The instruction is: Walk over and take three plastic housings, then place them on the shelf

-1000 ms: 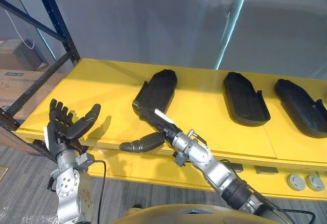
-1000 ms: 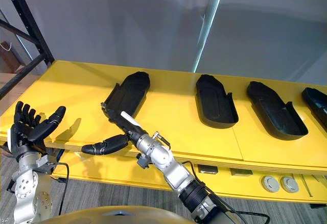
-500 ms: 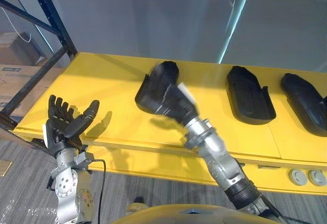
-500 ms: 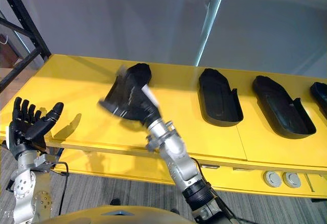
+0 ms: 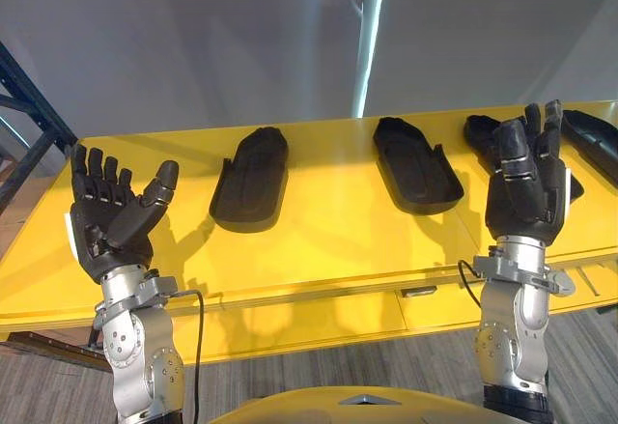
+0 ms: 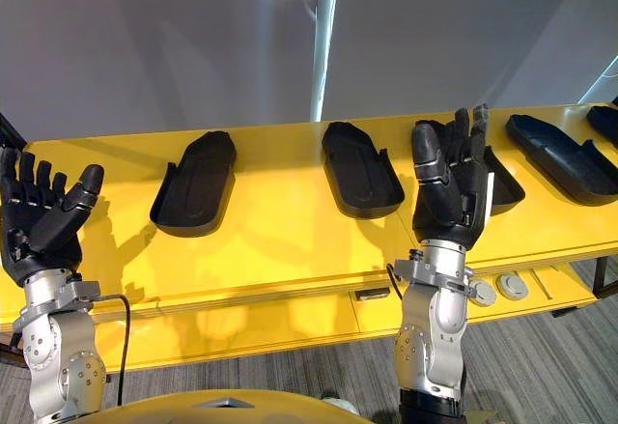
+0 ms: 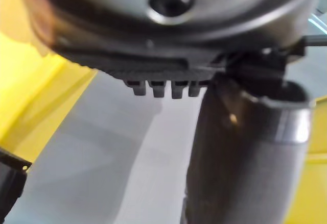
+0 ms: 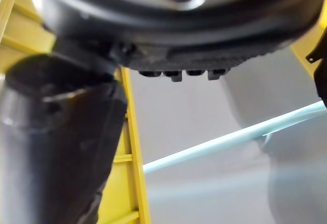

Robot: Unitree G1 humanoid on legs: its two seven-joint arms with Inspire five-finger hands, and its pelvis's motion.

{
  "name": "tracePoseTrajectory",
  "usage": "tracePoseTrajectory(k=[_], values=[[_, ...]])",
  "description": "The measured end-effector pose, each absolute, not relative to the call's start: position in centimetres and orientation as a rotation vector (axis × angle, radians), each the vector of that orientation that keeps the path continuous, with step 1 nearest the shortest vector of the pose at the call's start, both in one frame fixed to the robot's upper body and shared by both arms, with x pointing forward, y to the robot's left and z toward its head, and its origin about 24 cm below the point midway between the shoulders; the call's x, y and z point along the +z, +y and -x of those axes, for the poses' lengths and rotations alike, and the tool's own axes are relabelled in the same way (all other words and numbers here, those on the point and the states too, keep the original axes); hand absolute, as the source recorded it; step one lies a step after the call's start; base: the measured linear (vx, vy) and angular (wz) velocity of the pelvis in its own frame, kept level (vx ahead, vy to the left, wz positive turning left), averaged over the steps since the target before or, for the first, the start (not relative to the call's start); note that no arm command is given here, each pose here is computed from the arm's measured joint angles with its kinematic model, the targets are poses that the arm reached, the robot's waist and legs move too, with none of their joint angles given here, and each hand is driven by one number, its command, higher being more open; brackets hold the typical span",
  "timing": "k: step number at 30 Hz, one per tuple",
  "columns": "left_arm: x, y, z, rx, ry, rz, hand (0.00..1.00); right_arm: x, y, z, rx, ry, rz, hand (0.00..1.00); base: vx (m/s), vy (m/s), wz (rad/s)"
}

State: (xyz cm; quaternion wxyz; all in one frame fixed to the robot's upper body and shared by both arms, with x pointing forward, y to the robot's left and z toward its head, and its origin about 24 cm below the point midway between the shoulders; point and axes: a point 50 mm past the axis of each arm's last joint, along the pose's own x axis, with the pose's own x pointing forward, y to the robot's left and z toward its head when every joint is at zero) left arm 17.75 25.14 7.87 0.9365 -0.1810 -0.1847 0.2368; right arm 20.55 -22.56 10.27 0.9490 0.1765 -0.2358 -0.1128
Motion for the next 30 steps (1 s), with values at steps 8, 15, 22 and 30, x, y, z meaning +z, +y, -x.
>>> tracePoseTrajectory(k=[8, 15, 22, 30], values=[[7.6, 24.8, -17.9, 0.443, -0.289, 0.195, 1.0, 8.2, -23.1, -18.5, -0.322, -0.357, -0.193, 1.0, -0.02, 0.016, -0.17], [6.8, 24.0, -18.6, 0.343, -0.173, 0.077, 1.0, 8.0, -24.3, -17.7, -0.407, -0.335, -0.133, 1.0, 0.03, 0.021, -0.06], [6.4, 24.9, -18.5, 0.376, -0.115, -0.004, 1.0, 8.2, -24.3, -17.9, -0.403, -0.344, -0.131, 1.0, 0.01, 0.003, 0.03], [5.3, 25.9, -18.0, 0.453, -0.024, -0.028, 1.0, 8.2, -24.4, -17.8, -0.406, -0.344, -0.13, 1.0, -0.02, 0.009, 0.02]])
